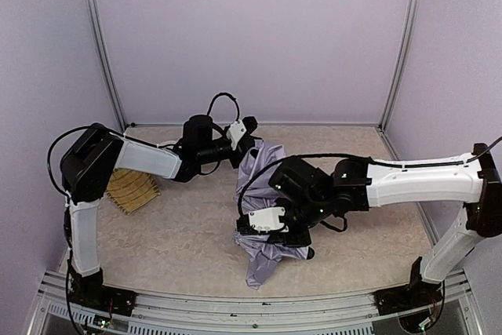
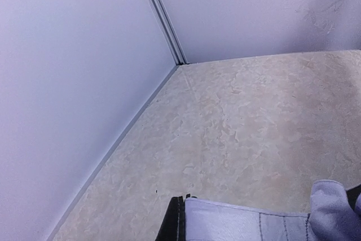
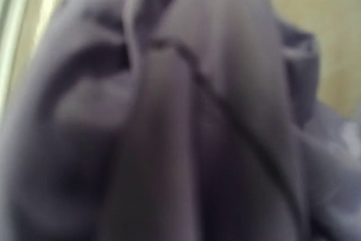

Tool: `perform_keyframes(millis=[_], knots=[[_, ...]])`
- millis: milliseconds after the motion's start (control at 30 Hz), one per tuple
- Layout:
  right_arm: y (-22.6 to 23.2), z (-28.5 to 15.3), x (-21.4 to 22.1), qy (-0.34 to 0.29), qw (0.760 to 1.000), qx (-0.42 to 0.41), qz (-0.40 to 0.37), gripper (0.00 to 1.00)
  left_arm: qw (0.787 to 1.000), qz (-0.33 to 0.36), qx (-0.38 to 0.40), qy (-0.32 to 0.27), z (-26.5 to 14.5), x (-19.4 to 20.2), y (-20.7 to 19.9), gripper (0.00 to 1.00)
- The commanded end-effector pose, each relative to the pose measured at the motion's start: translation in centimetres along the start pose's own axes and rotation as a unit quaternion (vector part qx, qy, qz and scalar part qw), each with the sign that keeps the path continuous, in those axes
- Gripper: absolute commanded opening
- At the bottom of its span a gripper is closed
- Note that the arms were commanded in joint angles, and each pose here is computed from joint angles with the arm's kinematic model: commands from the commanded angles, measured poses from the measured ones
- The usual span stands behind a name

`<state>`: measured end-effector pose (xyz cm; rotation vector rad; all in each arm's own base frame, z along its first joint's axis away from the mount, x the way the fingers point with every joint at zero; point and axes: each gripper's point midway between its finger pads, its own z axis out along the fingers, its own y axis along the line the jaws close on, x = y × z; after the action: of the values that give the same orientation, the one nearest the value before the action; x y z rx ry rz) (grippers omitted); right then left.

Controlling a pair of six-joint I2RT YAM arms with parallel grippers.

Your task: Put away the umbrella

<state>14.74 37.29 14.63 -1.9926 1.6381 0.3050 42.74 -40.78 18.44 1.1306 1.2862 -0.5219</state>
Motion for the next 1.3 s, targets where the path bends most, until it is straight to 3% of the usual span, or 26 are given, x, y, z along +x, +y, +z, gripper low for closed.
perform_keyframes(millis=[0,133,233,433,567,733,900,1000,1133,1267], knots=[[2.5,4.1,3.1,0.051,0.998,-0.034,0.008,0.0,0.999,0.02,-0.036,-0.007,1.4,-0.3,1.3,0.0],[4.7,7.1,4.3,0.05,0.995,-0.083,0.019,0.0,0.996,0.001,-0.088,0.034,2.4,2.5,2.6,0.0],[6.1,8.5,5.3,0.059,0.988,-0.134,0.045,0.0,0.986,-0.017,-0.153,0.061,2.4,4.0,4.9,0.15],[6.2,10.0,8.5,0.092,0.973,-0.173,0.12,0.0,0.953,-0.048,-0.273,0.127,2.5,5.9,10.2,0.66],[5.6,10.1,9.3,0.09,0.96,-0.196,0.179,0.0,0.951,-0.067,-0.283,0.108,1.1,2.6,11.5,0.79],[5.1,9.9,9.6,0.083,0.934,-0.245,0.247,0.0,0.955,-0.082,-0.285,0.018,-5.5,-5.4,9.9,0.88],[5.6,9.4,8.6,0.033,0.898,-0.327,0.294,0.0,0.971,-0.093,-0.217,-0.045,-12.2,-10.3,2.8,0.82],[5.2,9.7,8.8,0.026,0.883,-0.347,0.315,0.0,0.992,-0.055,-0.103,-0.043,-14.2,-11.4,-5.7,0.72],[5.5,9.8,8.7,0.016,0.868,-0.38,0.32,0.01,0.995,-0.002,0.098,-0.005,-16.8,-9.1,-17.5,0.74],[6.0,9.6,7.6,-0.002,0.851,-0.415,0.322,0.05,0.991,0.019,0.115,0.07,-17.3,-4.7,-20.6,0.81]])
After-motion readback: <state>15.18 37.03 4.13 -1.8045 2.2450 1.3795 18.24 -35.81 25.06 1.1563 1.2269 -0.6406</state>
